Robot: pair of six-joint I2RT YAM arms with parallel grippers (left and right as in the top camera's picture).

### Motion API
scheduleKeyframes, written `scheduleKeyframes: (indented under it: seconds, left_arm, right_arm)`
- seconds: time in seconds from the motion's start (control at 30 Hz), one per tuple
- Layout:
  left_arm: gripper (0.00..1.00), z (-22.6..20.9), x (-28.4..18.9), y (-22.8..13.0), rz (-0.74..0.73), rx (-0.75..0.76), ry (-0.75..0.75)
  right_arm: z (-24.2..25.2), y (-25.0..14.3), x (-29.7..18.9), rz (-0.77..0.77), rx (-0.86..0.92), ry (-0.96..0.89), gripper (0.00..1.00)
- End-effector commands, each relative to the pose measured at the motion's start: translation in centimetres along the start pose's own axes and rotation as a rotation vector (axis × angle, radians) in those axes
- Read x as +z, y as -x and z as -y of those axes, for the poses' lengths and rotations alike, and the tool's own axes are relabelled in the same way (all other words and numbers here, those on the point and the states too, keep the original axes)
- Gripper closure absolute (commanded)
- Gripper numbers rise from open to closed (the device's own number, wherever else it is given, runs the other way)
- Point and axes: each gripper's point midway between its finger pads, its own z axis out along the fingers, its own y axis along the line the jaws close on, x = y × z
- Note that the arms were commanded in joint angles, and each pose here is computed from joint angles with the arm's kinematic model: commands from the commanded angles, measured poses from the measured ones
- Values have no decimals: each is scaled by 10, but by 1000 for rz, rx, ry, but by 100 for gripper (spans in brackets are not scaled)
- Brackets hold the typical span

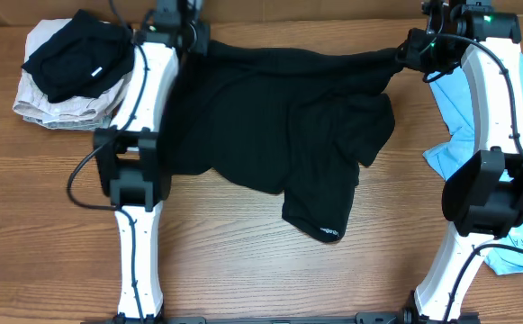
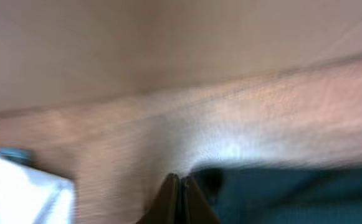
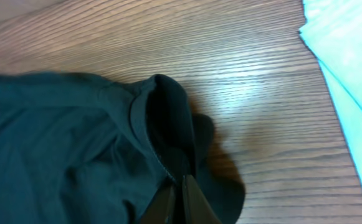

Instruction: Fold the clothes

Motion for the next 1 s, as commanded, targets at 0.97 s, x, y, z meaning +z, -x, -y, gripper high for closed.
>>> scheduleKeyframes:
  seconds: [0.97]
  left_arm:
    - [96, -65, -103, -83, -447, -110, 101]
  right_arm:
    - [-43, -145, -8, -391, 20, -18, 96]
